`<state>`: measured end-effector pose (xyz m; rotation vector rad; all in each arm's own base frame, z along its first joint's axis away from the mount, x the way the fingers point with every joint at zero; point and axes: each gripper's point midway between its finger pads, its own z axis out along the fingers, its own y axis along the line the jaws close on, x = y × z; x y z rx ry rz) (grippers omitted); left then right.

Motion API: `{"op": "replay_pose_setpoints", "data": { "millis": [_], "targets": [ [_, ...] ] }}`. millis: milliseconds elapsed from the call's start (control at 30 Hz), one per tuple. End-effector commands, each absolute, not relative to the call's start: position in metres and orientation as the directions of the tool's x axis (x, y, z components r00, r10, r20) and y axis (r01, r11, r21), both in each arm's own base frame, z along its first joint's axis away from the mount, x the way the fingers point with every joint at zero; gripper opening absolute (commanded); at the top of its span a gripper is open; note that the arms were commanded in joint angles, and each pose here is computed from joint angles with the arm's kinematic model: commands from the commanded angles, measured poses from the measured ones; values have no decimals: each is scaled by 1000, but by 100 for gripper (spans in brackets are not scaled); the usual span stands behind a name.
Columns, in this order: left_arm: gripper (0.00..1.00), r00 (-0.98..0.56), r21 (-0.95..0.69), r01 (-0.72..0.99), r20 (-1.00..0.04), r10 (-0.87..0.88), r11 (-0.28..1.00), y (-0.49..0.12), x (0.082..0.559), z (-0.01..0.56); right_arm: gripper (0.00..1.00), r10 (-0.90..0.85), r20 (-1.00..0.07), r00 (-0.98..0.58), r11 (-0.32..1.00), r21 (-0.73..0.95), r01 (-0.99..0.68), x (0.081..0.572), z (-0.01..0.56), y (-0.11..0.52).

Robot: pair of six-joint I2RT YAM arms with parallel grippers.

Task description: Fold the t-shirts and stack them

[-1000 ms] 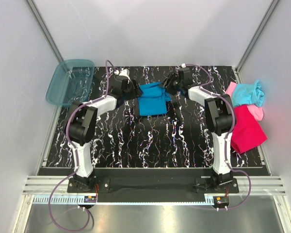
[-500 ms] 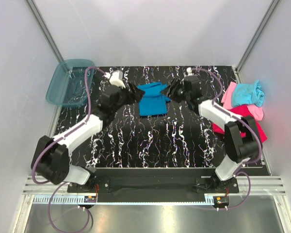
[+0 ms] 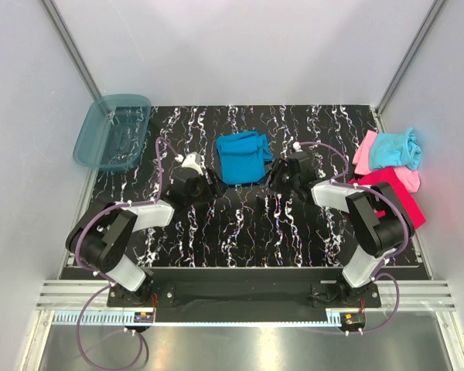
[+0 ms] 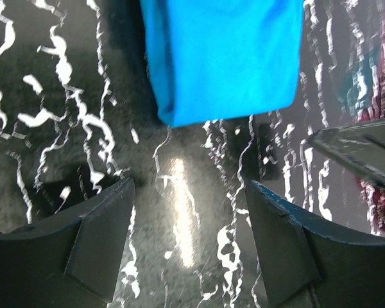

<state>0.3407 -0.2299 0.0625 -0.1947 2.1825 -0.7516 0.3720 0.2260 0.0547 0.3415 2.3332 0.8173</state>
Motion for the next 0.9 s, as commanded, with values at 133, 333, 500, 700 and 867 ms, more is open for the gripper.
{"op": "replay_pose_setpoints", "data": {
  "millis": [133,333,500,700,867],
  "targets": [
    [74,-580,-596,176,-706,-407,783,-240,365,89,57,441,-544,-714,762,647,-22,400,65,232],
    [74,-592,-592,171,-701,-398,788,-244,375,81,56,453,-541,-709,758,653,-14,410,63,233],
    [74,-585,-609,198,-702,-405,768,-253,382,96,55,452,-573,-684,745,664,-65,427,100,241],
    [74,-598,-639,224,-687,-414,736,-262,371,100,54,453,-578,-679,721,686,-103,449,123,256],
    [73,-615,-646,231,-676,-406,727,-265,358,94,53,442,-553,-706,723,686,-85,470,103,268]
  ]
}}
